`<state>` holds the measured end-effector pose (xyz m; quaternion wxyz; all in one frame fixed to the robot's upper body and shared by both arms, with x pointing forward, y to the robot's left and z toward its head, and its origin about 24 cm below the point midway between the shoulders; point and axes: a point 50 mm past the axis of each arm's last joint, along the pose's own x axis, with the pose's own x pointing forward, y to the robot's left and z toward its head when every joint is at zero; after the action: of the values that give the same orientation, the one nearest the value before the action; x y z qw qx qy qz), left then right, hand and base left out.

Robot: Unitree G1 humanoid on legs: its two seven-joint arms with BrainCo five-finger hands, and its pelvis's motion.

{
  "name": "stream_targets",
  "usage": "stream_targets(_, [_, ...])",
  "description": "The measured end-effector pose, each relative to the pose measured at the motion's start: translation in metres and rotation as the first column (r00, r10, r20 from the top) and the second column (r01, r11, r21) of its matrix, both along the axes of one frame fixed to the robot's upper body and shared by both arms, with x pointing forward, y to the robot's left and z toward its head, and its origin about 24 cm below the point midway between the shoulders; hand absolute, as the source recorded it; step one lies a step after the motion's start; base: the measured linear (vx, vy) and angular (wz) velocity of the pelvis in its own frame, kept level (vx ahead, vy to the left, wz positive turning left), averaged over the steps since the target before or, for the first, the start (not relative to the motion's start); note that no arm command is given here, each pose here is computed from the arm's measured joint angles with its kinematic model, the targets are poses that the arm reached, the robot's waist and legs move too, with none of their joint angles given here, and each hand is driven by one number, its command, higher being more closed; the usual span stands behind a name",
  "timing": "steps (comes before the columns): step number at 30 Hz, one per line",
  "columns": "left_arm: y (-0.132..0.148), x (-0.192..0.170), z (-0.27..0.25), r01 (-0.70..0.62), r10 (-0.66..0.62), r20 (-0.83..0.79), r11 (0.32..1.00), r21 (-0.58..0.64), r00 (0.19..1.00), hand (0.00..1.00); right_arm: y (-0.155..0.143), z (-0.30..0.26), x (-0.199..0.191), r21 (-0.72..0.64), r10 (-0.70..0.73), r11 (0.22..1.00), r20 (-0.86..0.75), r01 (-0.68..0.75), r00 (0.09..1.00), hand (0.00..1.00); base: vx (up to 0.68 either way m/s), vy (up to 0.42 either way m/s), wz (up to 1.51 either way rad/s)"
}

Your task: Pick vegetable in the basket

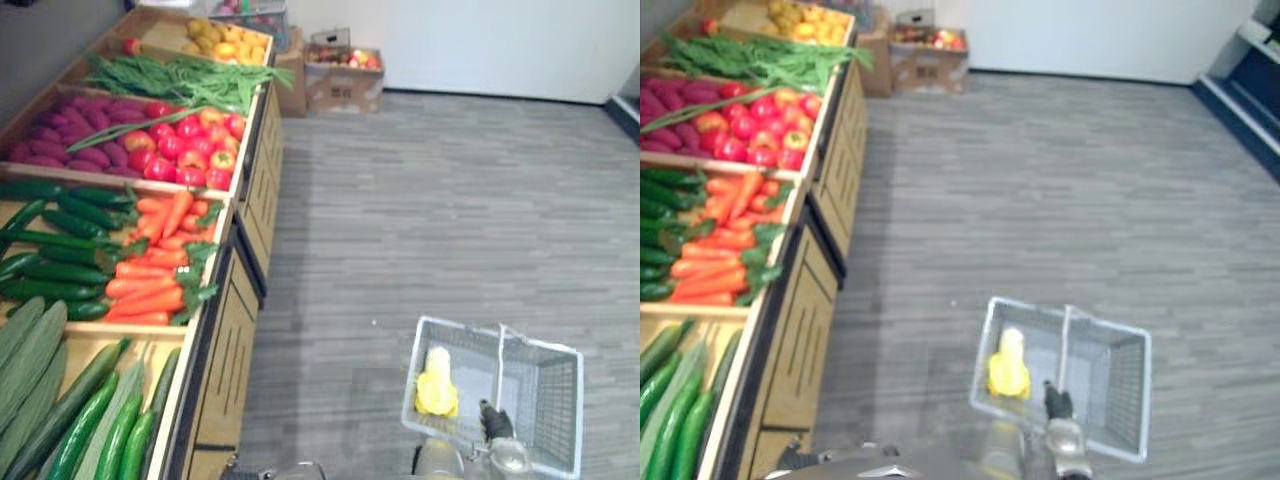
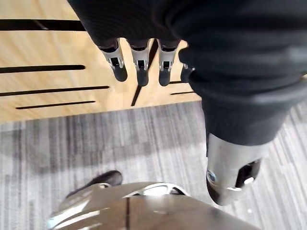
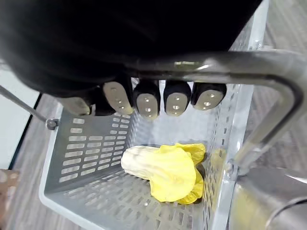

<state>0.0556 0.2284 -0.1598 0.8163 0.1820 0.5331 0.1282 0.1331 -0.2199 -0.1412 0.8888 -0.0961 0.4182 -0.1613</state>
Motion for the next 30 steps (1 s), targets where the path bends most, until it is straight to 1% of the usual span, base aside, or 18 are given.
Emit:
stream_targets(2, [-0.004,0.006,0.000,-0.009,0.009,0.020,1.000,-0.009,1.000,0.00,-0.003,0.003,0.004,-0.008,-0.013,1.000,0.023,0.013,1.000,1.00,0.30,-0.197,0.53])
stream_targets(7, [-0.005,0.017,0.002,-0.093,0.094,0.070,0.995,-0.024,0.993,0.00,-0.008,0.003,-0.001,0.001,-0.093,0.996,0.029,0.093,0.995,1.00,0.33,-0.366,0.77])
stream_targets(8, [-0.004,0.011,0.001,-0.141,0.142,0.063,0.990,-0.030,0.988,0.00,-0.007,0.002,-0.002,0.005,-0.094,0.996,0.025,0.094,0.995,1.00,0.35,-0.514,0.39])
stream_targets(9, [-0.014,0.006,-0.002,-0.183,0.186,0.051,0.981,-0.060,0.981,0.00,-0.014,0.004,-0.001,-0.009,-0.102,0.995,0.029,0.103,0.994,1.00,0.34,-0.494,0.39])
stream_targets(12, [-0.019,0.005,-0.003,-0.206,0.210,0.047,0.975,-0.078,0.977,0.00,-0.022,0.004,-0.005,-0.007,-0.165,0.986,0.029,0.165,0.986,1.00,0.34,-0.459,0.28])
stream_targets(17, [-0.021,0.007,-0.003,-0.195,0.199,0.048,0.977,-0.083,0.979,0.00,-0.031,-0.005,-0.030,-0.014,-0.225,0.974,-0.068,0.225,0.972,1.00,0.35,-0.345,0.88])
stream_targets(19, [-0.016,0.006,-0.002,-0.189,0.192,0.053,0.980,-0.069,0.980,0.00,-0.033,-0.009,-0.043,-0.019,-0.245,0.970,-0.114,0.244,0.963,1.00,0.25,-0.125,0.94])
stream_targets(21, [-0.011,0.007,-0.001,-0.222,0.227,0.073,0.972,-0.076,0.971,0.00,-0.042,-0.010,-0.056,-0.044,-0.256,0.967,-0.158,0.253,0.954,1.00,0.32,-0.092,1.13])
stream_targets(23, [-0.009,0.006,-0.001,-0.249,0.255,0.076,0.965,-0.080,0.964,0.00,-0.045,-0.010,-0.063,-0.053,-0.269,0.963,-0.176,0.263,0.947,1.00,0.23,0.046,0.90])
stream_targets(26, [-0.010,0.005,-0.001,-0.231,0.237,0.071,0.970,-0.077,0.969,0.00,-0.056,-0.007,-0.061,-0.072,-0.290,0.957,-0.171,0.282,0.942,1.00,0.23,0.160,0.49])
stream_targets(27, [-0.012,0.001,-0.002,-0.219,0.223,0.057,0.973,-0.077,0.973,0.00,-0.056,-0.007,-0.061,-0.070,-0.295,0.955,-0.173,0.287,0.940,1.00,0.23,0.188,0.43])
stream_targets(30, [-0.004,0.011,0.002,-0.183,0.188,0.095,0.982,-0.052,0.978,0.00,-0.042,-0.010,-0.053,-0.032,-0.278,0.960,-0.168,0.277,0.946,1.00,0.21,0.094,0.46])
